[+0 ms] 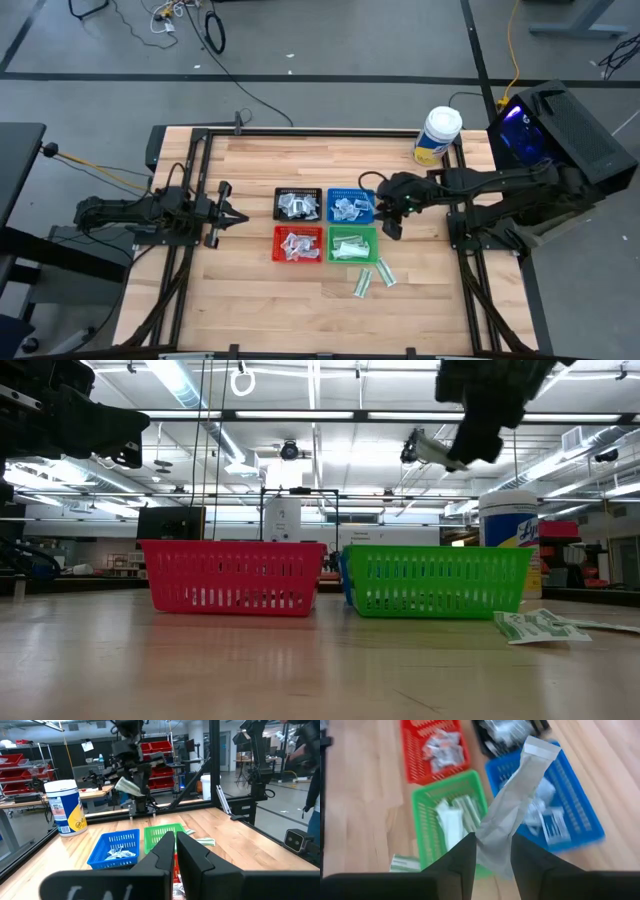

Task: Pick & Place First Aid Supplies
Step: Put the green bandage pack into the green bin

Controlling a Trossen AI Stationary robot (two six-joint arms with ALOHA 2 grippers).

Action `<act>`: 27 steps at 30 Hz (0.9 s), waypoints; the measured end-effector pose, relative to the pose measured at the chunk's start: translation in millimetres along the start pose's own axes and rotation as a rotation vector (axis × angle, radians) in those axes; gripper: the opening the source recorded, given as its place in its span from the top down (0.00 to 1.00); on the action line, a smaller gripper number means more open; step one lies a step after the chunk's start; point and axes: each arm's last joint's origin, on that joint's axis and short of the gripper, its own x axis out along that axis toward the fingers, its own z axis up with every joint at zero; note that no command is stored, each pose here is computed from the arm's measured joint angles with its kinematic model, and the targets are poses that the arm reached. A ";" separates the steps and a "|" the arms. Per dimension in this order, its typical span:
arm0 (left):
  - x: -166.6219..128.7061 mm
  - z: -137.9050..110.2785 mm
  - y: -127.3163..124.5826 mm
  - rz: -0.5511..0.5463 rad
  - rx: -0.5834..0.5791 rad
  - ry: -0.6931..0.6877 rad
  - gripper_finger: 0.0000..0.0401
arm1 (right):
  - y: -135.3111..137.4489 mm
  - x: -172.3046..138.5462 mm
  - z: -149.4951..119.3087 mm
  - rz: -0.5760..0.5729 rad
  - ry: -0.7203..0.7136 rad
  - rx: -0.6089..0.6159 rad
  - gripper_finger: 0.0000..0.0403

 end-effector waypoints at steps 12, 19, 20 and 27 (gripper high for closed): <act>0.0 0.0 0.0 0.000 0.000 0.000 0.94 | 26.9 41.4 14.6 0.066 -0.035 -0.235 0.71; 0.0 0.0 0.0 0.000 0.000 0.000 0.94 | 38.5 68.2 3.2 0.064 0.065 -0.300 0.71; 0.0 0.1 0.0 0.000 0.000 0.000 0.94 | 40.0 70.9 1.9 0.055 0.072 -0.303 0.71; 0.0 0.1 0.0 0.000 0.000 0.000 0.94 | 51.2 79.6 -8.4 0.067 0.127 -0.341 0.68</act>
